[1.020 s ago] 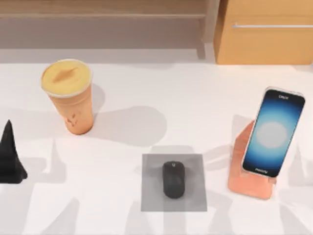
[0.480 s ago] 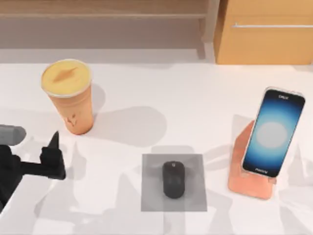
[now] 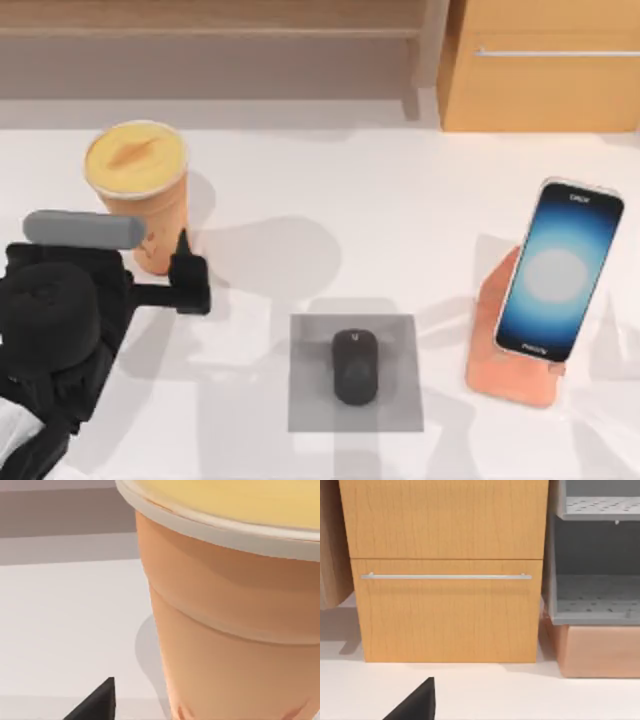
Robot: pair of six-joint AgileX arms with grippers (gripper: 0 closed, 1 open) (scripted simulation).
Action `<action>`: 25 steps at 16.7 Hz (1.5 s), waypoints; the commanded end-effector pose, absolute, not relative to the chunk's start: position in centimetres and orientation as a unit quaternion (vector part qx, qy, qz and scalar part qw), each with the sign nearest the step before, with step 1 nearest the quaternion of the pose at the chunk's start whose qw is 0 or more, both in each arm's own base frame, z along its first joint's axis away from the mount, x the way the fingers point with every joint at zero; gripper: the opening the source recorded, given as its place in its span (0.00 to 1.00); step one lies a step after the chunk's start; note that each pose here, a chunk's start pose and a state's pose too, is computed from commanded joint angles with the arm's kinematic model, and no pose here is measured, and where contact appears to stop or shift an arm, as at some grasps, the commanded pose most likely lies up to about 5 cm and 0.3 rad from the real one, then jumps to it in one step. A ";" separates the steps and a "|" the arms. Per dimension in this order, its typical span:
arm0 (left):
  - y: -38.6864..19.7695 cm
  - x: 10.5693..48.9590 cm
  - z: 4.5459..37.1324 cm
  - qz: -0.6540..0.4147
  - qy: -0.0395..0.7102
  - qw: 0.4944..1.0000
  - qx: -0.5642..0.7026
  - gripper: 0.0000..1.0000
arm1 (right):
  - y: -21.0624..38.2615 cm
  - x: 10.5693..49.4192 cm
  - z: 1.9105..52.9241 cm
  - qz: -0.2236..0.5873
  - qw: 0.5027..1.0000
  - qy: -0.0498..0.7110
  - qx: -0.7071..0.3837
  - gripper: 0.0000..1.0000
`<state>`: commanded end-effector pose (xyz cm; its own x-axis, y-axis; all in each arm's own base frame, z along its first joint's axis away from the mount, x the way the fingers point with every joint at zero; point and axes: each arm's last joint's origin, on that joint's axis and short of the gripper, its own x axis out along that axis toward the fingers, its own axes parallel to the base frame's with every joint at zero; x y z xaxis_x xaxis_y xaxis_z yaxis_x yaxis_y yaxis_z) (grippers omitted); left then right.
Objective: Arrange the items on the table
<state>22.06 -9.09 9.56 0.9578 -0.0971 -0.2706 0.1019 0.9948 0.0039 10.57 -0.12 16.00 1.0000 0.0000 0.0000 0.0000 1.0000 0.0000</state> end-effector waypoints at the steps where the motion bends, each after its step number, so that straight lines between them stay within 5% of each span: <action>1: -9.6 22.6 9.5 -0.041 0.124 0.991 0.005 1.00 | -0.1 10.6 16.0 0.000 1.000 0.000 0.000 1.00; 20: -10.7 26.8 8.8 -0.014 0.099 0.995 -0.004 1.00 | -0.1 10.6 16.0 0.000 1.000 0.000 0.000 1.00; 25: -10.7 26.8 8.8 -0.014 0.099 0.995 -0.004 0.62 | -0.1 10.6 16.0 0.000 1.000 0.000 0.000 1.00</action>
